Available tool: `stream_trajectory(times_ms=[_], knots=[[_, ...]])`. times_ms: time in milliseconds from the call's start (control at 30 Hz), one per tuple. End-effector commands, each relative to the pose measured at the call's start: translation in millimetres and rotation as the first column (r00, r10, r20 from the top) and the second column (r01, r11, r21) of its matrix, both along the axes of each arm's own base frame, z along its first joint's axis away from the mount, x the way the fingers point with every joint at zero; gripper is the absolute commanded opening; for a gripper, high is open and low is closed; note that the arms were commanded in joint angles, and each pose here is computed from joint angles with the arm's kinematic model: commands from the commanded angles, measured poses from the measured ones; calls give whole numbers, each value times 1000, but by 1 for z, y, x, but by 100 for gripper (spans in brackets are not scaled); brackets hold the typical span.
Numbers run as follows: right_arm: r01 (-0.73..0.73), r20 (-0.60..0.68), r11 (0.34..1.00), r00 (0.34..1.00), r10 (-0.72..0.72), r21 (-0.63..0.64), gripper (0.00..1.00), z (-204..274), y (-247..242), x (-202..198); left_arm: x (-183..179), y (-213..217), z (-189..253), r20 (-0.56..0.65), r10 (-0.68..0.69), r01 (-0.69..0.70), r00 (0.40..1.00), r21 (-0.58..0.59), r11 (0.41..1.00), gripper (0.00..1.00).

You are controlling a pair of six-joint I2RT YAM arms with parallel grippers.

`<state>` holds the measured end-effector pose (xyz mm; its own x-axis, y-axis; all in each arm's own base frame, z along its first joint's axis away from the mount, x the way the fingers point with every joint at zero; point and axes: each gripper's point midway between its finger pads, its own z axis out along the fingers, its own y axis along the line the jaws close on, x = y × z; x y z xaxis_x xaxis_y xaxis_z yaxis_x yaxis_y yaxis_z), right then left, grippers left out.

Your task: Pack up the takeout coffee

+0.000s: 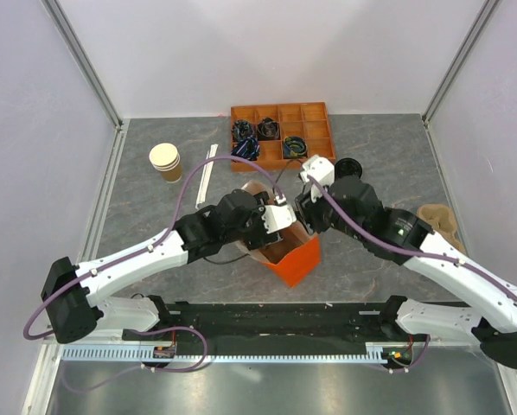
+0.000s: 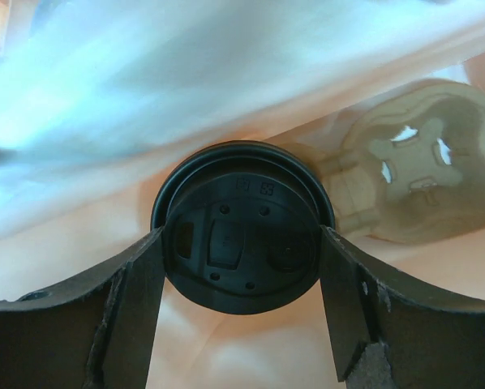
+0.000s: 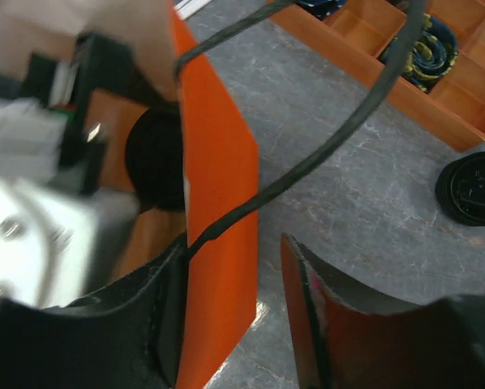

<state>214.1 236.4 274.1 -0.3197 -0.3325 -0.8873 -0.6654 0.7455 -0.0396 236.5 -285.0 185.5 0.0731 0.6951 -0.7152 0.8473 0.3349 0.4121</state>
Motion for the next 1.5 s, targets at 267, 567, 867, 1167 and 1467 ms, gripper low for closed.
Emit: stream_trajectory(times_ms=[267,567,867,1167,1467], knots=[[-158,-196,981,964,177,112,61,13,24,6,-8,1,5,27,-55,56,998,-26,998,21],[-267,-251,956,923,290,122,82,22,40,13,-11,3,8,52,-82,84,995,-34,996,21],[-348,-245,931,898,364,107,91,35,54,22,-14,1,17,82,-130,134,988,-44,990,20],[-360,-309,931,879,363,69,79,16,62,33,-13,3,22,99,-129,134,987,-45,990,20],[-345,-296,939,895,334,15,71,14,56,41,-11,6,49,147,-130,139,980,-56,989,20]])
